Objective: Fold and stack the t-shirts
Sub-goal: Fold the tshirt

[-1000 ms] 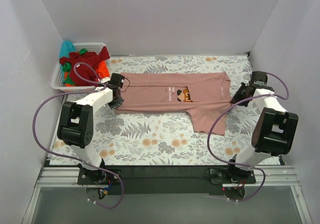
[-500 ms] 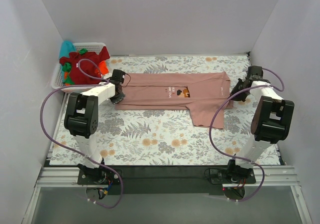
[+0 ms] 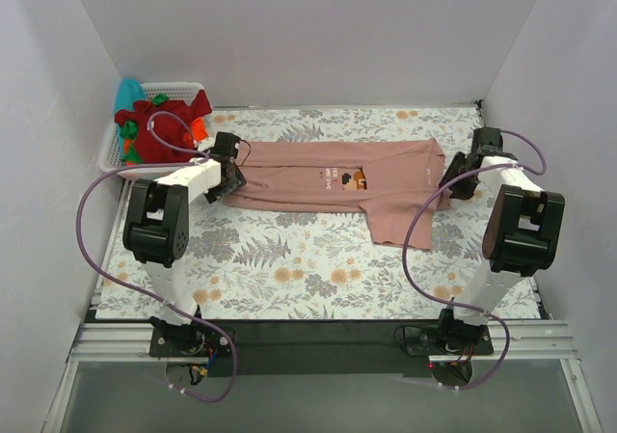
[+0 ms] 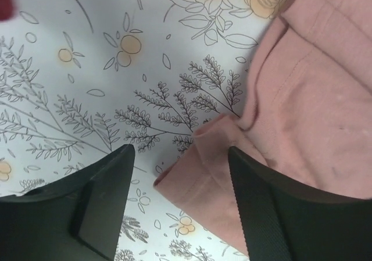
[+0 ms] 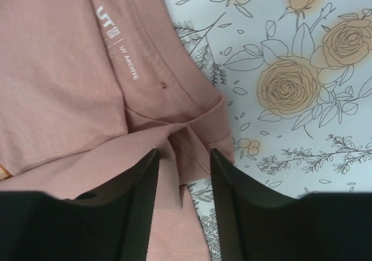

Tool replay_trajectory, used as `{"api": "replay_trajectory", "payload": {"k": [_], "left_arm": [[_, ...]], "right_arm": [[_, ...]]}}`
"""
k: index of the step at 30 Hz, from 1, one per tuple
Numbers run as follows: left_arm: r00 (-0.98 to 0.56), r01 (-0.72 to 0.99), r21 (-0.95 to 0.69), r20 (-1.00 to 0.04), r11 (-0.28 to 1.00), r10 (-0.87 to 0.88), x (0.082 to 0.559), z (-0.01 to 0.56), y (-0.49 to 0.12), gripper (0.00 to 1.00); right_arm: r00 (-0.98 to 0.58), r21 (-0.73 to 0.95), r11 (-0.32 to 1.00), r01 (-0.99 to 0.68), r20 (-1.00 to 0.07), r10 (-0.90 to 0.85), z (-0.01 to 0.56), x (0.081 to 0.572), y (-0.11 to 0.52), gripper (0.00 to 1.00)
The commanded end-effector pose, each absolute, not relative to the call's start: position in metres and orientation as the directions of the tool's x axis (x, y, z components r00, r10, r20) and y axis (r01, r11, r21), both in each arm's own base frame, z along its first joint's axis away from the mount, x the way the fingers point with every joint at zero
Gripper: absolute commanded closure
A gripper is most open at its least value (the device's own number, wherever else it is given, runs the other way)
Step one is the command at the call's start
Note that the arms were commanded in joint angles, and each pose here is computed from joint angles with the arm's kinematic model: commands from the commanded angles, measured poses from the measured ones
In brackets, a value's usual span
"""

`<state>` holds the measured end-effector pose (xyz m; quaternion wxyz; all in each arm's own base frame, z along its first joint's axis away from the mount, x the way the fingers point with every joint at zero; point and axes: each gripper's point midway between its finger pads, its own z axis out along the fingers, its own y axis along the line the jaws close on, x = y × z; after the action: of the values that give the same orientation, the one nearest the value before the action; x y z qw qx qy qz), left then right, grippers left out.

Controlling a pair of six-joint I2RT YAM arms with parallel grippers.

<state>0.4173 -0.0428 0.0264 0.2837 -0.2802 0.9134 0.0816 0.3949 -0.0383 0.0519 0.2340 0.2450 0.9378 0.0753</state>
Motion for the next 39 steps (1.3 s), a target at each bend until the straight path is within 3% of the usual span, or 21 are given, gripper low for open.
{"api": "replay_trajectory", "payload": {"k": [1,8,16,21,32,36,39], "left_arm": [[-0.598,-0.559,-0.089,-0.645,0.824,-0.476,0.426,0.076,-0.040,0.34],[-0.592,-0.537,-0.159,-0.629,0.828,-0.505,0.370,0.099,-0.048,0.28],[-0.604,-0.481,-0.228,-0.615,0.847,-0.508,0.297,0.099,-0.051,0.25],[-0.604,-0.449,-0.226,-0.636,0.865,-0.480,0.284,0.095,-0.048,0.21],[-0.593,-0.456,-0.194,-0.661,0.868,-0.459,0.287,0.084,-0.041,0.21],[-0.588,-0.459,-0.185,-0.671,0.869,-0.453,0.288,0.086,-0.039,0.21],[-0.588,-0.455,-0.189,-0.671,0.870,-0.453,0.289,0.086,-0.040,0.21]], "right_arm": [[-0.730,0.240,0.905,0.350,-0.536,0.424,0.103,0.407,-0.032,0.50],[-0.754,0.232,0.925,0.302,-0.535,0.381,0.106,0.359,0.001,0.45],[-0.826,0.213,0.928,0.304,-0.427,0.369,0.060,0.287,0.019,0.45],[-0.845,0.210,0.925,0.316,-0.381,0.375,0.047,0.269,0.025,0.47],[-0.854,0.170,0.918,0.358,-0.338,0.395,0.024,0.253,0.020,0.50],[-0.862,0.188,0.915,0.357,-0.311,0.400,0.015,0.247,0.025,0.59],[-0.860,0.197,0.913,0.356,-0.313,0.403,0.015,0.249,0.027,0.71]]}}
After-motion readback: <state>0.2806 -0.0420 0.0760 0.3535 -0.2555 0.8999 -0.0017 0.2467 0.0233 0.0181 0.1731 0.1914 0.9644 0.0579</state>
